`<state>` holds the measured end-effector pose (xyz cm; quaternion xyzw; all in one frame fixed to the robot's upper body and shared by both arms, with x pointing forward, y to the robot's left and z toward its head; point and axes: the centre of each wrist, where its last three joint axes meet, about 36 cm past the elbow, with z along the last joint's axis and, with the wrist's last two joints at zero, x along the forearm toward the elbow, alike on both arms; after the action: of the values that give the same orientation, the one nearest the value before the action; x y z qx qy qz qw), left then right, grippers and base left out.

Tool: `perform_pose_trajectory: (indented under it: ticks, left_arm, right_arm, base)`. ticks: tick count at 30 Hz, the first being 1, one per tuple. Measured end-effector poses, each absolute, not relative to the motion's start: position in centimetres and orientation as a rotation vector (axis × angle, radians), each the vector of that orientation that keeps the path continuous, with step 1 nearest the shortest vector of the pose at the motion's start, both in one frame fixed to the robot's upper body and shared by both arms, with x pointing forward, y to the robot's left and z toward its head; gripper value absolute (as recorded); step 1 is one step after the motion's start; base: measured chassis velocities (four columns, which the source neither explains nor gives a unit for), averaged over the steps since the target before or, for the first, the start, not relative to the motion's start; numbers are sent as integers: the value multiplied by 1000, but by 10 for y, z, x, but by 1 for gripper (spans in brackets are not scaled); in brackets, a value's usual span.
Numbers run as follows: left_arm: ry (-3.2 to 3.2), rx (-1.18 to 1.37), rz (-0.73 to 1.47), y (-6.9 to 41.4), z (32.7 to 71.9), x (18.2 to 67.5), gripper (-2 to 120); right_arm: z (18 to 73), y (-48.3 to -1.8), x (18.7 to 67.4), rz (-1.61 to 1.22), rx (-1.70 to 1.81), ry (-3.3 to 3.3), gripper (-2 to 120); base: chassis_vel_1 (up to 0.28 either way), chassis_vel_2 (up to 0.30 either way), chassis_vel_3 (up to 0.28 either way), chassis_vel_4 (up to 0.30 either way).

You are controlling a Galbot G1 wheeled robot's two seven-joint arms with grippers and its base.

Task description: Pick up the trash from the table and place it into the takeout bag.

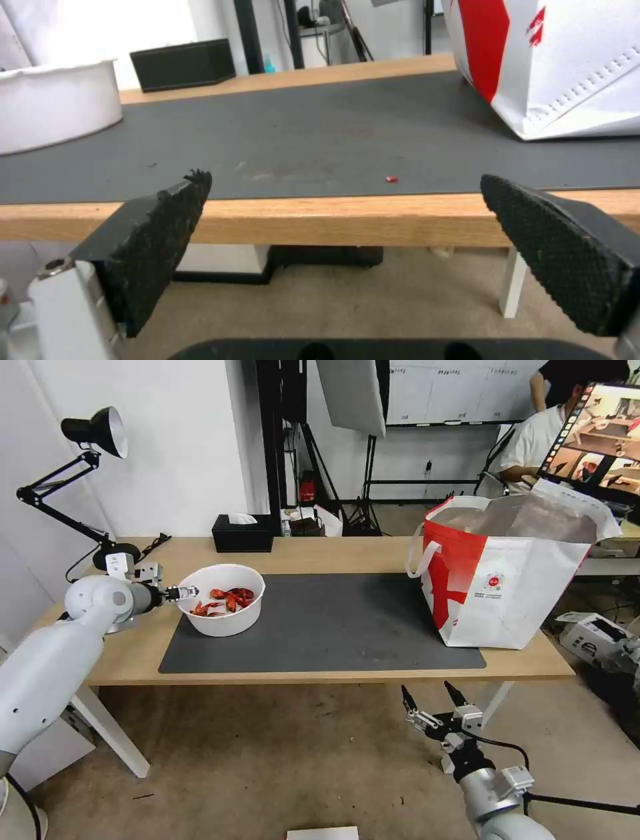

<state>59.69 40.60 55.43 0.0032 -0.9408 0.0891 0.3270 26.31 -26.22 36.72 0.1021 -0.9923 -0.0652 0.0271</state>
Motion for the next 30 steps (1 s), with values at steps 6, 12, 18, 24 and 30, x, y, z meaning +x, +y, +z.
perform_pose_trajectory:
  ticks: [6,12,18,24,30]
  left_arm:
    - [-2452,10,238,402,552,598,83]
    - [-2451,17,228,400,553,600,64]
    - [-2448,23,229,400,551,599,39]
    - [-2442,30,243,402,547,597,19]
    - [-2443,22,291,404,546,594,0]
  right_arm:
    - [367,-262,263,-201,315,-3065,100]
    - [367,-262,263,-201,315,-3065,100]
    - [367,-262,263,-201,315,-3065,100]
    - [367,-262,263,-202,315,-3065,100]
    - [367,-262,263,-201,315,-3065,100]
  base:
    - [0,0,0,0]
    - [0,0,0,0]
    - [0,0,0,0]
    - [0,0,0,0]
    - [0,0,0,0]
